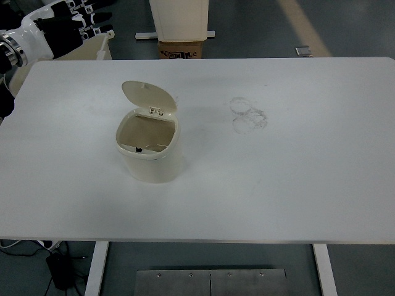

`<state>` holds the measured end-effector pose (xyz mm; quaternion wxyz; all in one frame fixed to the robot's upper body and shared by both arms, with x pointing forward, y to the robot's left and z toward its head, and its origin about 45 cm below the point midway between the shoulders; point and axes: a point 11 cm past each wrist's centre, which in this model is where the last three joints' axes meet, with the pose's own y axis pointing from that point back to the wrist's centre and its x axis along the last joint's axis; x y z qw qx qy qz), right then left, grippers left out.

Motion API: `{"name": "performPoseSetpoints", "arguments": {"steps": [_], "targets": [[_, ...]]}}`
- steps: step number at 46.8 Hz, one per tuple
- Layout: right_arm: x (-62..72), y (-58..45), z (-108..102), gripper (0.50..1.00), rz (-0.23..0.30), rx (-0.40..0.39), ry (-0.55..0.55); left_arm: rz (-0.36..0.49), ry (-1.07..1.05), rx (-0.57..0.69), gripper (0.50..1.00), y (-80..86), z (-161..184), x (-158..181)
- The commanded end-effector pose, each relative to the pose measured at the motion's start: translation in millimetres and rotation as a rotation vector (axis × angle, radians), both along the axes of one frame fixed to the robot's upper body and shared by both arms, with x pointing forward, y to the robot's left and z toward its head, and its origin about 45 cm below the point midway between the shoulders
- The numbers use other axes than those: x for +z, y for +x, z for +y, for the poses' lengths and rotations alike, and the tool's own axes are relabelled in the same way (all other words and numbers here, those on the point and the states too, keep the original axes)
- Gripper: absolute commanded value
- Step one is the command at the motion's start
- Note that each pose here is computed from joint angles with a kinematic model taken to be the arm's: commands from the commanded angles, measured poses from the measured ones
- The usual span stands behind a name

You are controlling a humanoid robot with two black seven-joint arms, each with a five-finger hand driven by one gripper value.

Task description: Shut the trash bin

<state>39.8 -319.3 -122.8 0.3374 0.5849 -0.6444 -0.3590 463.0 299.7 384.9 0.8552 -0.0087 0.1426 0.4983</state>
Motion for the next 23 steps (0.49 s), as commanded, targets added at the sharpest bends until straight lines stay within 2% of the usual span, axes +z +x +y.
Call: {"name": "performPoseSetpoints", "arguments": {"steps": [1,12,23], "targets": [[0.1,0.5,0,0.991,-0.001,0.000,0.000,0.002,0.024,-0.033,1.000,-4.4,-8,2],[0.1,0.5,0,0.993,-0.001,0.000,0.000,0.035,0.118,-0.116,1.000,-17.2,-26,-11],[0.0,-0.4,0,0.991,0.001,0.000,0.000,0.025,0.177,-0.251,1.000,-33.7,-55,-13]]}}
